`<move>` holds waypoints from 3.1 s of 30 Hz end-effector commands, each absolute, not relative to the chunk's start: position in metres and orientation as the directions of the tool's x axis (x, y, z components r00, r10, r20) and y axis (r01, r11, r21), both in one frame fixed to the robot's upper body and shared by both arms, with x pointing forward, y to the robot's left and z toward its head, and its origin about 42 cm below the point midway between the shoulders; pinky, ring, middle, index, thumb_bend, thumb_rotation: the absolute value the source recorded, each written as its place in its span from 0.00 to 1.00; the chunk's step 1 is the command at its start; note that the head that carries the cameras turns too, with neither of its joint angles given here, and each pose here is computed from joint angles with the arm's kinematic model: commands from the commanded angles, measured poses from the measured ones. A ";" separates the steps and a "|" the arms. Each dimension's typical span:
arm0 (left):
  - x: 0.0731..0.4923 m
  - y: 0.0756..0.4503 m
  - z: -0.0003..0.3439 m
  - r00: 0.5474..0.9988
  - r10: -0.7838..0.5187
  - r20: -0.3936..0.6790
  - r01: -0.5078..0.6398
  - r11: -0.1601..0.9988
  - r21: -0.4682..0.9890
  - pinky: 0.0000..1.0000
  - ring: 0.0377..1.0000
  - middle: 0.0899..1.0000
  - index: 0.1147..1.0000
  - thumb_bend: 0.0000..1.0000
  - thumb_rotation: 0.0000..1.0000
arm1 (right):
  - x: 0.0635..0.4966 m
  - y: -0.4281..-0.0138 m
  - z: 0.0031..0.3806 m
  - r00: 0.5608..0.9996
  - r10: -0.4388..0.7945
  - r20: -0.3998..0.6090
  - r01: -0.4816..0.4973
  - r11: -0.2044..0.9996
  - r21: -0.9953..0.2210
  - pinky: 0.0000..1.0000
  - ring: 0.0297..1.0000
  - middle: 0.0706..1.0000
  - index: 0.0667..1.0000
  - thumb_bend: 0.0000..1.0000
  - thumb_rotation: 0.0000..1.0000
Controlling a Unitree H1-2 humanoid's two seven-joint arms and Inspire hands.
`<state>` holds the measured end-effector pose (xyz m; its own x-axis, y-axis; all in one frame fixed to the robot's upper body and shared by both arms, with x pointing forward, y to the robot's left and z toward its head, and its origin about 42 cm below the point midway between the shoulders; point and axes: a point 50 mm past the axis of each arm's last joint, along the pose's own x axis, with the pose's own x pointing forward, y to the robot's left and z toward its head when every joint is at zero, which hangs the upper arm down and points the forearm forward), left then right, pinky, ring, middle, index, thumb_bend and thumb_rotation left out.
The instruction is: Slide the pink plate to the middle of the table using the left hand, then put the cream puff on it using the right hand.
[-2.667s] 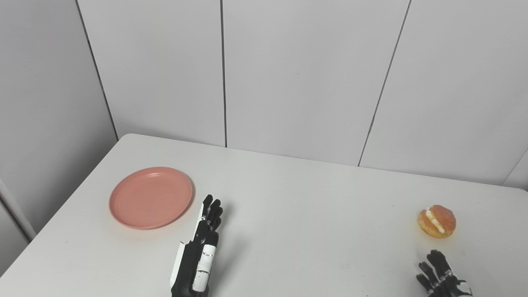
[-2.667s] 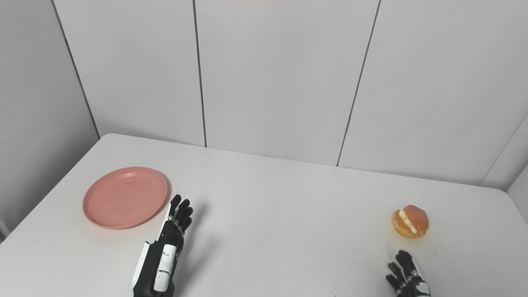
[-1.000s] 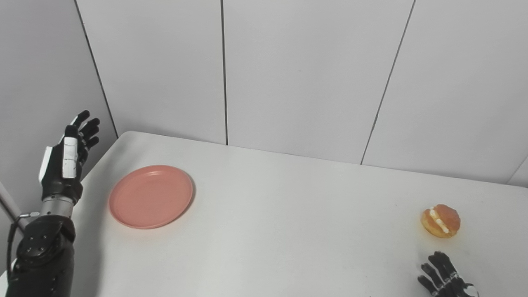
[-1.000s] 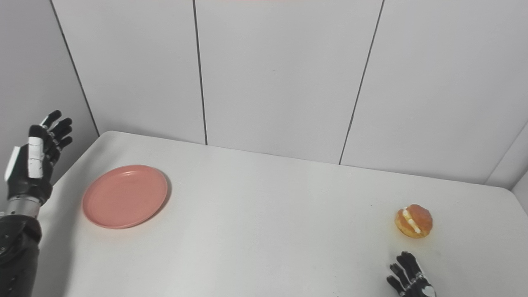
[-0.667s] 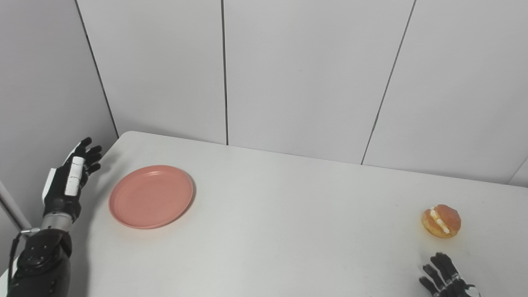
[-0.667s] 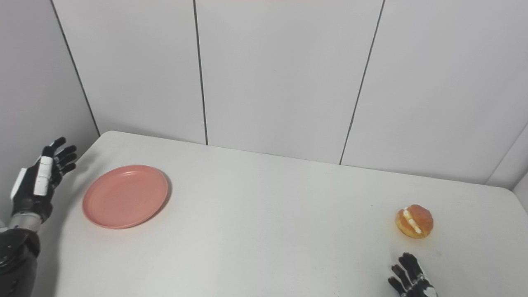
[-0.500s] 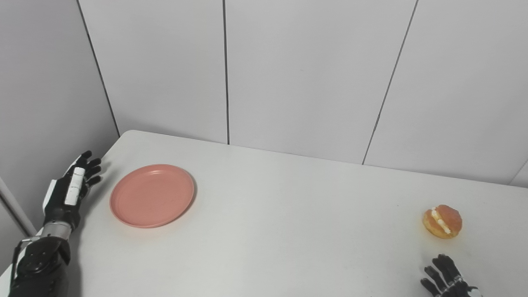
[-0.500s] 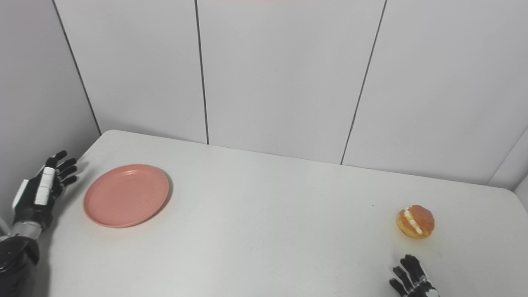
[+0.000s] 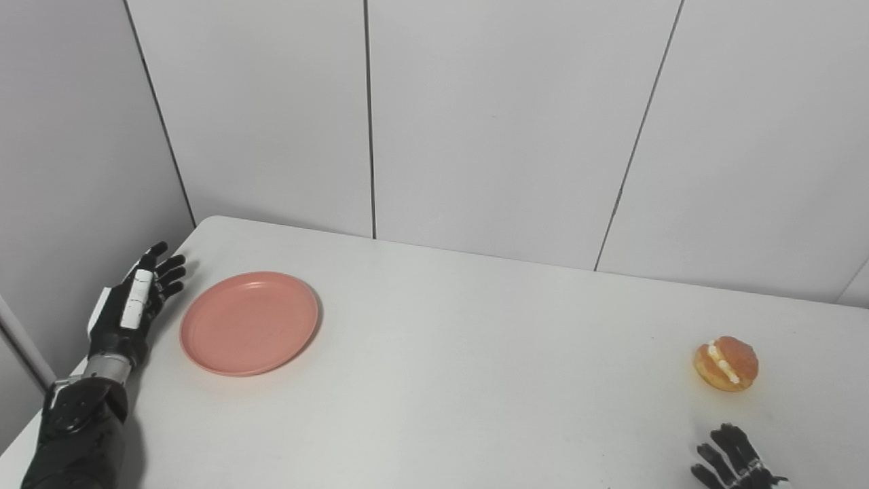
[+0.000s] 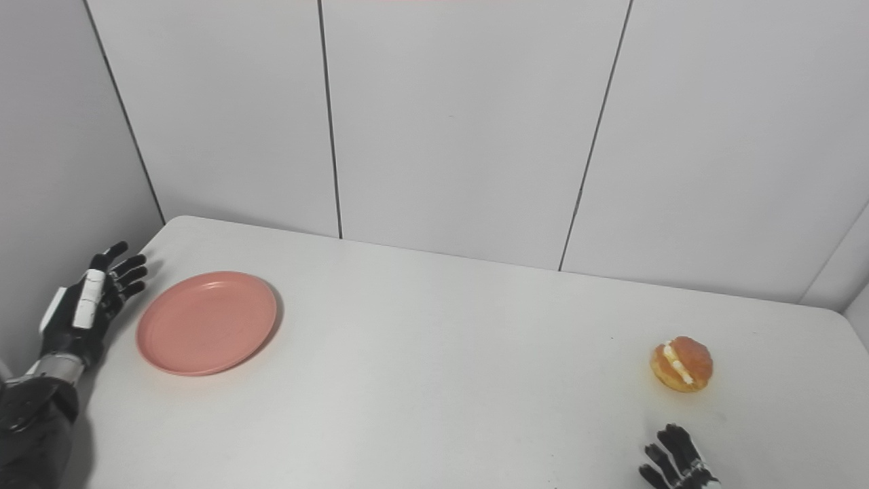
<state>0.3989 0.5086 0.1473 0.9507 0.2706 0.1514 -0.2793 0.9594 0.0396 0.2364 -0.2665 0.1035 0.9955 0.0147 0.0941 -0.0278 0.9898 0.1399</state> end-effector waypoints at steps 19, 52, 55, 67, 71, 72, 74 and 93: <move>0.412 0.470 0.155 0.975 0.109 0.194 -0.127 0.989 0.082 0.98 0.94 0.90 0.93 0.94 0.92 | 0.227 -0.266 0.102 0.999 0.016 0.035 -0.021 0.988 0.151 0.86 0.88 0.90 0.88 0.81 1.00; 0.427 0.356 0.157 0.987 -0.042 0.156 0.040 0.999 0.014 0.97 0.91 0.88 0.92 0.89 0.95 | 0.228 -0.257 0.103 0.999 0.024 0.042 -0.030 0.988 0.150 0.85 0.87 0.90 0.88 0.82 1.00; 0.427 0.350 0.157 0.988 -0.041 0.152 0.039 0.999 0.016 0.96 0.91 0.88 0.92 0.90 0.96 | 0.228 -0.257 0.104 0.999 0.023 0.039 -0.029 0.988 0.150 0.85 0.87 0.89 0.88 0.83 1.00; 0.429 0.325 0.156 0.988 -0.079 0.131 0.081 0.997 -0.006 0.99 0.93 0.89 0.93 0.89 0.96 | 0.228 -0.248 0.108 0.998 0.031 0.055 -0.037 0.991 0.126 0.82 0.85 0.89 0.89 0.84 1.00; 0.431 0.320 0.155 0.988 -0.089 0.125 0.091 0.996 -0.016 0.98 0.93 0.89 0.93 0.91 0.95 | 0.229 -0.241 0.110 0.998 0.027 0.054 -0.033 0.992 0.123 0.81 0.84 0.88 0.88 0.86 1.00; 0.431 0.319 0.155 0.988 -0.092 0.128 0.095 0.995 -0.020 0.99 0.93 0.89 0.93 0.90 0.95 | 0.230 -0.239 0.111 0.998 0.026 0.054 -0.033 0.992 0.124 0.81 0.84 0.88 0.88 0.86 1.00; 0.432 0.319 0.156 0.986 -0.098 0.132 0.102 0.995 -0.021 1.00 0.93 0.89 0.94 0.89 0.95 | 0.231 -0.233 0.112 0.998 0.025 0.054 -0.031 0.992 0.123 0.79 0.82 0.87 0.87 0.86 1.00; 0.442 0.277 0.145 0.986 -0.133 0.102 0.137 0.990 -0.029 0.95 0.91 0.88 0.93 0.93 0.95 | 0.236 -0.195 0.124 0.999 0.019 0.051 -0.025 0.992 0.121 0.78 0.82 0.87 0.86 0.87 0.99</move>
<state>0.4339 0.3075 0.1415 0.9925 -0.0714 0.0990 0.0737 0.9971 -0.0198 0.2339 -0.2057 0.1180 0.9985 -0.0157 0.0526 0.0099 0.9939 0.1099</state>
